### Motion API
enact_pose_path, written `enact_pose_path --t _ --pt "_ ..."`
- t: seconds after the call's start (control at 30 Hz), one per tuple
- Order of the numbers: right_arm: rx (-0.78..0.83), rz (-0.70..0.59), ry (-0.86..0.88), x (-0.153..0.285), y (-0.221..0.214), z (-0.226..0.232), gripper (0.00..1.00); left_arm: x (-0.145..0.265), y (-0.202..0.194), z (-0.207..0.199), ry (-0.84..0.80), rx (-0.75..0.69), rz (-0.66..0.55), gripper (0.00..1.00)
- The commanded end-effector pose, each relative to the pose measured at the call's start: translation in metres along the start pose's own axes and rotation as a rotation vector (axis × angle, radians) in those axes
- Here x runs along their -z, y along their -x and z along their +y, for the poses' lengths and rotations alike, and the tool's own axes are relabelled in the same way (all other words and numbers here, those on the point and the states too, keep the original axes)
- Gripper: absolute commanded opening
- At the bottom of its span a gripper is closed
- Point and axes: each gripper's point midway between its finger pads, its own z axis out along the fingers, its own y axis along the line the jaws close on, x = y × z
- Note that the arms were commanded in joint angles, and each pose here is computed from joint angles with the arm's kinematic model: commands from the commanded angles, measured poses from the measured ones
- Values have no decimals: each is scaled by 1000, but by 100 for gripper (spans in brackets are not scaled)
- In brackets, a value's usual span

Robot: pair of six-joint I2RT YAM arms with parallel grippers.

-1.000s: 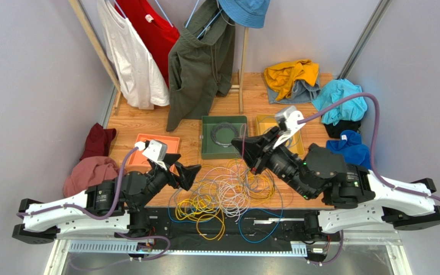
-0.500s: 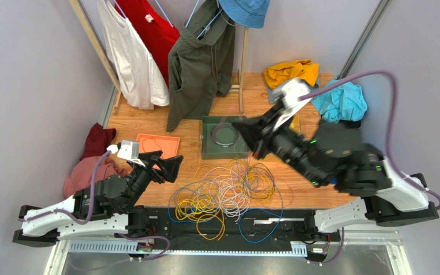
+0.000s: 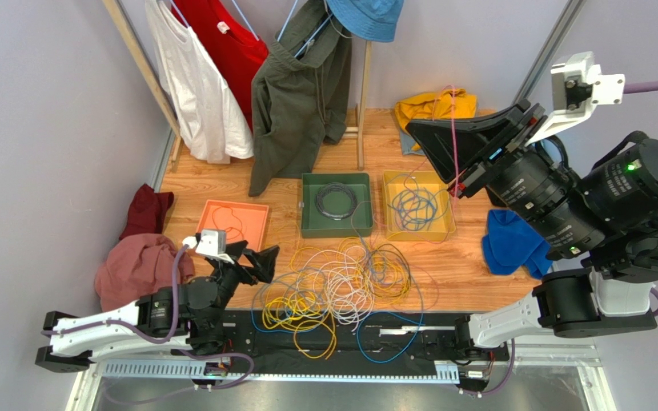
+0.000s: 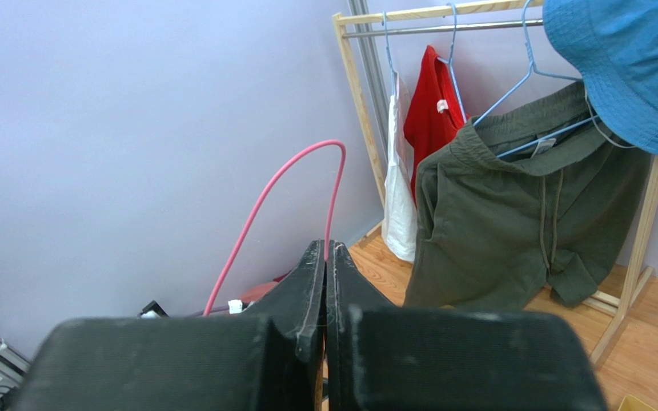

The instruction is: Untangle the cables

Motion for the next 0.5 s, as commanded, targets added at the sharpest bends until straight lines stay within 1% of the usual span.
enact_pose_path --t 0.0,0.03,0.07,0.1,0.13,0.17,0.27,0.3,0.33,0.37,0.4,0.43,0.47 --pt "47 37 32 -5 -17 9 0 1 14 -55 -290 22 -100 99" --pt "49 44 33 -6 -20 10 0 3 24 -73 -381 96 -184 99" --pt "50 49 35 -7 -23 11 0 9 21 -93 -494 87 -202 99" --pt "47 56 37 -8 -26 13 0 10 22 -100 -531 62 -239 99" --pt "45 61 38 -9 -28 14 0 13 33 -109 -569 94 -293 99" --pt "43 65 44 -10 -30 16 0 10 20 -123 -606 26 -259 99" --pt "40 84 58 -13 -39 22 0 4 9 -160 -694 -135 -233 99" --pt "39 88 58 -14 -40 23 0 5 20 -171 -719 -123 -275 99" --pt "37 95 58 -15 -43 23 0 0 8 -180 -738 -164 -263 99" --pt "39 100 59 -16 -46 25 0 -1 9 -184 -746 -184 -290 99" --pt "40 106 59 -16 -48 25 0 1 22 -187 -747 -146 -350 99" --pt "38 114 57 -16 -50 25 0 -3 15 -190 -748 -169 -348 99" --pt "39 120 59 -16 -52 26 0 -3 16 -193 -754 -184 -366 99"
